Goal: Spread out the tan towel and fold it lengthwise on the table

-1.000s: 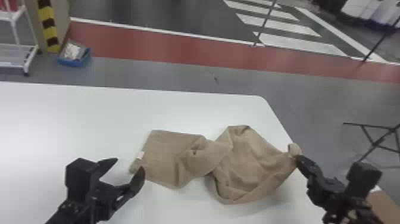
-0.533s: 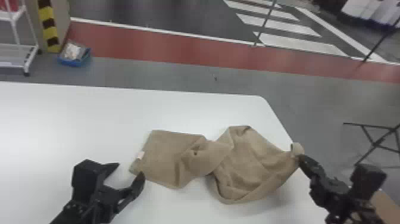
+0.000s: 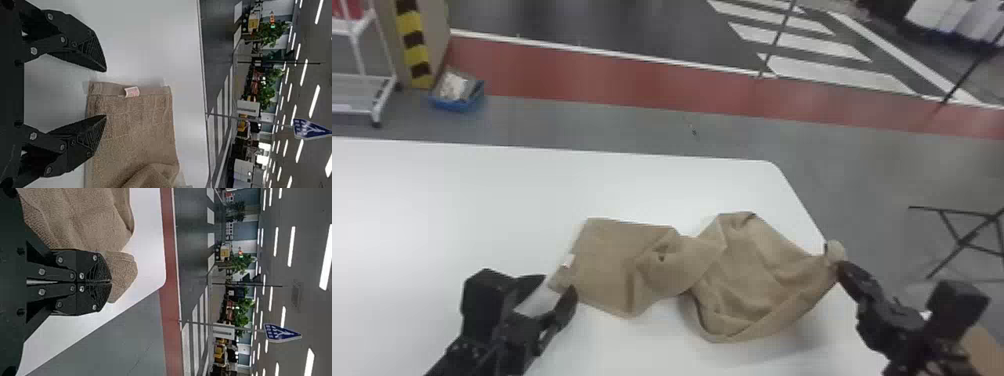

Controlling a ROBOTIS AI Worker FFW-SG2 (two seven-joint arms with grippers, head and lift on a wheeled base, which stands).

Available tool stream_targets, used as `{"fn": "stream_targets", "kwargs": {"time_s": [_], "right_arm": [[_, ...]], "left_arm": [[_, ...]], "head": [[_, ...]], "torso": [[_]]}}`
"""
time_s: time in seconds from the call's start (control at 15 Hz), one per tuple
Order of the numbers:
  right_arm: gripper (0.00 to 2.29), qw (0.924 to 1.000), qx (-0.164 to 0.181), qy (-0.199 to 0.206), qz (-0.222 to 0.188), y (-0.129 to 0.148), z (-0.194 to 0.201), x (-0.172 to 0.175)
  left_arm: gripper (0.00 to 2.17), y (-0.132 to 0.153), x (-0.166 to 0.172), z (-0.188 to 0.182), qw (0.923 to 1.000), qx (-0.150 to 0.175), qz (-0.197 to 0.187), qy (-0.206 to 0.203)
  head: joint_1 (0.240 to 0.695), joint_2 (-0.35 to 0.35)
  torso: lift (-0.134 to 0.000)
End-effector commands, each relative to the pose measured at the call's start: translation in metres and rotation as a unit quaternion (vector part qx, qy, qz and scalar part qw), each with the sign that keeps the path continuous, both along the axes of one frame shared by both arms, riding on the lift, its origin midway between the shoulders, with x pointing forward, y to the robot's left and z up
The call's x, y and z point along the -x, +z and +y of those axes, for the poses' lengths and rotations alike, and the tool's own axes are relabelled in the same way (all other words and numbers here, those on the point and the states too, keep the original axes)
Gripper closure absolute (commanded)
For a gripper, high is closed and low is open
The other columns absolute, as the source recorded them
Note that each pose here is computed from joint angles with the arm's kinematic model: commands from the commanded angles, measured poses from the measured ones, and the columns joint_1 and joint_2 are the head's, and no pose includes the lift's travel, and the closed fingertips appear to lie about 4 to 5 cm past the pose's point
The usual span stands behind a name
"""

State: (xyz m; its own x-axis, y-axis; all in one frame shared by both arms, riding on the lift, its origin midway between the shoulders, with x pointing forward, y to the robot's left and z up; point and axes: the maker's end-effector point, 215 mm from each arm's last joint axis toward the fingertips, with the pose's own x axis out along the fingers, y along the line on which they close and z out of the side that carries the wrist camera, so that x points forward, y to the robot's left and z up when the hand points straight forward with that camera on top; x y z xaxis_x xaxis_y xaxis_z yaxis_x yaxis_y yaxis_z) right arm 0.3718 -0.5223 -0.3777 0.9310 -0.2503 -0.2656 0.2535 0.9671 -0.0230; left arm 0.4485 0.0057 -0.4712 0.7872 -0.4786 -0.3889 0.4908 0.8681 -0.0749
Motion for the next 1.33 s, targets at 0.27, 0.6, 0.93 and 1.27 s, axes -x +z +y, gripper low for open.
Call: {"fn": "stream_targets", "kwargs": {"time_s": [0.27,0.6,0.93,1.27], "right_arm": [[1.41,1.0,0.001,0.001,-0.008,0.004,0.0,-0.001],[1.41,0.9999,0.005,0.0,-0.015,0.01,-0.003,-0.002],[1.41,0.9995,0.005,-0.002,-0.032,0.029,-0.015,-0.006],[1.41,0.9999,-0.001,0.008,-0.008,0.025,-0.031,-0.031]], "left_arm": [[1.37,0.0,-0.001,0.001,1.0,-0.003,-0.001,-0.004],[1.54,0.012,-0.006,0.003,0.9999,-0.001,-0.013,0.003],[1.54,0.081,-0.03,0.045,0.9965,0.043,-0.057,0.043],[1.54,0.162,-0.067,0.145,0.9816,0.081,-0.112,0.131]], "head": [[0.695,-0.35],[0.695,-0.35],[0.695,-0.35],[0.695,-0.35]], "torso": [[-0.124],[-0.124],[-0.124],[-0.124]]}}
